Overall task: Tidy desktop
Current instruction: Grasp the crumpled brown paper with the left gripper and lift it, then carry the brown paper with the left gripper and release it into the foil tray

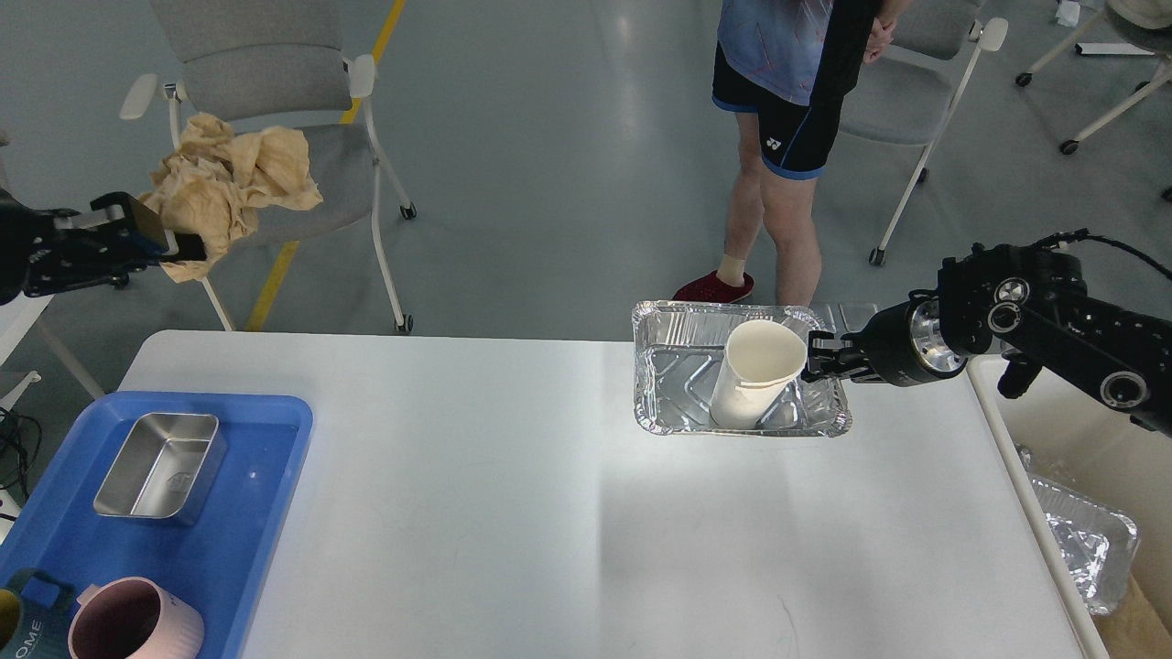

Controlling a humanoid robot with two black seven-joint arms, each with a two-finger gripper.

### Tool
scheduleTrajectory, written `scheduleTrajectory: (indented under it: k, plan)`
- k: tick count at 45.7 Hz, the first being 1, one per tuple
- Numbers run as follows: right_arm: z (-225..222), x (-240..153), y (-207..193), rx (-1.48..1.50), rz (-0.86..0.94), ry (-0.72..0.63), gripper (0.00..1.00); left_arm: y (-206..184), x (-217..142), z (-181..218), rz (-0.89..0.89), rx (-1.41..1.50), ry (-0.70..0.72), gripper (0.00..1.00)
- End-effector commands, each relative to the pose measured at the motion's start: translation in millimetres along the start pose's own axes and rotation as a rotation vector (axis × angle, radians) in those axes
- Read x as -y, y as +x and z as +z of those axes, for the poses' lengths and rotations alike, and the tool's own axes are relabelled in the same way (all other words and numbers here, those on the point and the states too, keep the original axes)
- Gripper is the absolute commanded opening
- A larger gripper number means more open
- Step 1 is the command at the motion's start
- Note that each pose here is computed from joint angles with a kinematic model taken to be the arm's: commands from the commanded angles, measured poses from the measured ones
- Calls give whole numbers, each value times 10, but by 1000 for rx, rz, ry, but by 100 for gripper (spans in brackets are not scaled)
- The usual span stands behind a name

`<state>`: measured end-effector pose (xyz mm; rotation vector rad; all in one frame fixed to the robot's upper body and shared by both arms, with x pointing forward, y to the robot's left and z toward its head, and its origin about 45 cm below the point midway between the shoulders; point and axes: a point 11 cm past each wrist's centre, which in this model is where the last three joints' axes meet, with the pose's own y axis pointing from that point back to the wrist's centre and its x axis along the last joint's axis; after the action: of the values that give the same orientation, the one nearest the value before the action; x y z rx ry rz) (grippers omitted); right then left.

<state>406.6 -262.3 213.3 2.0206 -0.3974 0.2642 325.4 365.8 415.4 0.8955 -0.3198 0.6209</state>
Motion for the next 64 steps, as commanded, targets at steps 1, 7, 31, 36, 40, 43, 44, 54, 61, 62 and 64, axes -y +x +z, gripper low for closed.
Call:
scheduleTrajectory:
  k: [1, 7, 31, 36, 40, 43, 44, 54, 61, 62, 64]
  plan:
    - [-5, -1, 1, 0, 0, 1, 0, 5, 5, 45, -2, -8, -25, 0]
    - [-9, 4, 0, -1, -1, 2, 0, -113, 369, 195, -38, -34, -114, 0]
    - [-18, 7, -8, -1, -2, 7, 0, -1281, 2673, 1593, -315, 19, -314, 0]
    - [-33, 1, -2, 4, 2, 17, 0, -1532, 2848, 1770, -357, -3, -336, 0]
    - [-41, 3, -3, 4, 1, 19, 0, -1669, 2918, 1786, -373, -6, -330, 0]
    - [-41, 3, -1, 4, 3, 19, 0, -1763, 2984, 1740, -378, -23, -312, 1]
    - [-41, 3, -1, 4, 3, 19, 0, -1783, 2996, 1753, -378, -29, -313, 4]
    - [-34, -5, 0, 4, 2, 18, 0, -1825, 3079, 1723, -322, -100, -292, 53]
    - [-40, -1, -1, 4, 3, 19, 0, -1815, 3125, 1619, -300, -137, -266, 77]
    - [-40, -1, -1, 4, 3, 19, 0, -1809, 3140, 1584, -291, -155, -258, 84]
    - [-38, -1, -1, 4, 3, 18, 0, -1793, 3140, 1582, -286, -171, -262, 86]
